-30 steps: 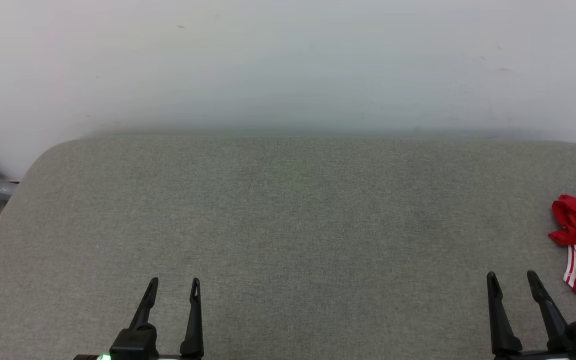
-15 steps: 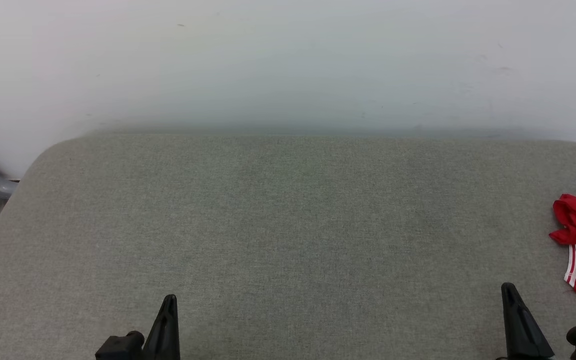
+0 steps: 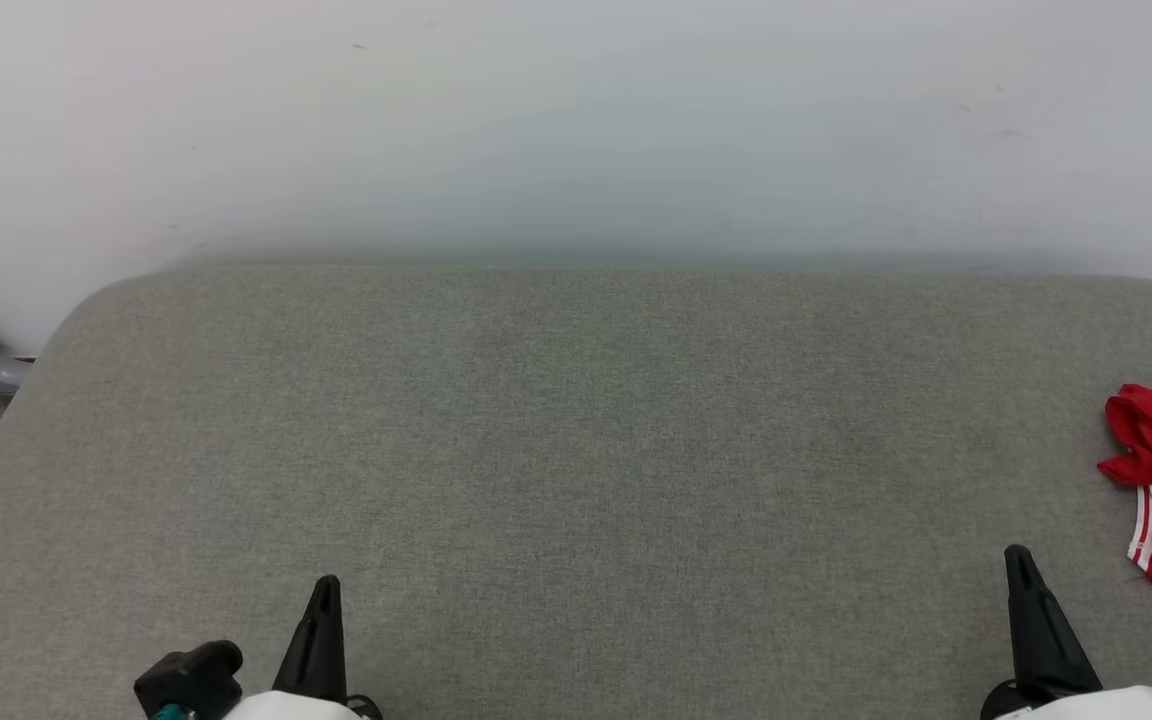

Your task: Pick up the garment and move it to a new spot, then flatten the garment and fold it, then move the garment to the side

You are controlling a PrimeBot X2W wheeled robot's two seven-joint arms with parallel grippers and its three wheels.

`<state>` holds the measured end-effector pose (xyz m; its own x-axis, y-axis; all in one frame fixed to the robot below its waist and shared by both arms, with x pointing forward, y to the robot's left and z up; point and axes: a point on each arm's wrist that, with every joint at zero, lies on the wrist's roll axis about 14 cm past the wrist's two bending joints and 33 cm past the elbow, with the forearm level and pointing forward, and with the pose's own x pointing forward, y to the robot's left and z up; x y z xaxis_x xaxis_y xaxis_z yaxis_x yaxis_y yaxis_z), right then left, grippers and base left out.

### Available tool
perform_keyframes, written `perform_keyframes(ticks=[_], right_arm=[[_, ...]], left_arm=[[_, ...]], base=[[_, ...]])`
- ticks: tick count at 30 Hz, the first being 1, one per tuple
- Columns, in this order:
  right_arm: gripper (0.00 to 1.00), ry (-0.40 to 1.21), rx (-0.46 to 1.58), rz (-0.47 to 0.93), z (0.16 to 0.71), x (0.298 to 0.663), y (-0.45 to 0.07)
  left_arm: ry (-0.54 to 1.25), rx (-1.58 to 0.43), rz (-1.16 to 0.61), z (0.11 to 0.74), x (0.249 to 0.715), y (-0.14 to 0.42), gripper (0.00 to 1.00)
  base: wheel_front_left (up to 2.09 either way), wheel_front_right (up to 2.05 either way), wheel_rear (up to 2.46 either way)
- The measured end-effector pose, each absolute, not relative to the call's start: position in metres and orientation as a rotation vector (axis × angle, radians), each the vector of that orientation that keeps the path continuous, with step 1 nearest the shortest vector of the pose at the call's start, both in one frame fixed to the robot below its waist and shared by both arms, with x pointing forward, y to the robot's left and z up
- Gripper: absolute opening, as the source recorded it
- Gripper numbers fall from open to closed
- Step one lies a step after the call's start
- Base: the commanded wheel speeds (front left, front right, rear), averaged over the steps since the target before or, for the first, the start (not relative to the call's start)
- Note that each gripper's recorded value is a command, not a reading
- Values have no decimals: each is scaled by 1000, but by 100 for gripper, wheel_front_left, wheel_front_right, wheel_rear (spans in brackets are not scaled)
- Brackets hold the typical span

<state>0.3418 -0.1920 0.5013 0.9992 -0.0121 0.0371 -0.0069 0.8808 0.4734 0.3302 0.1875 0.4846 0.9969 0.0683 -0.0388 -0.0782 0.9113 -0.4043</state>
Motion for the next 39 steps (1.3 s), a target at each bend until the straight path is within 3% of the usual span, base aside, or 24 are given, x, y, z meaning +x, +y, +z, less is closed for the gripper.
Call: perform_keyframes(ticks=[39], right_arm=[[0, 2, 1018, -36, 498, 364, -197]], left_arm=[[55, -974, 88, 485, 356, 197, 0]], base=[[0, 0, 0]])
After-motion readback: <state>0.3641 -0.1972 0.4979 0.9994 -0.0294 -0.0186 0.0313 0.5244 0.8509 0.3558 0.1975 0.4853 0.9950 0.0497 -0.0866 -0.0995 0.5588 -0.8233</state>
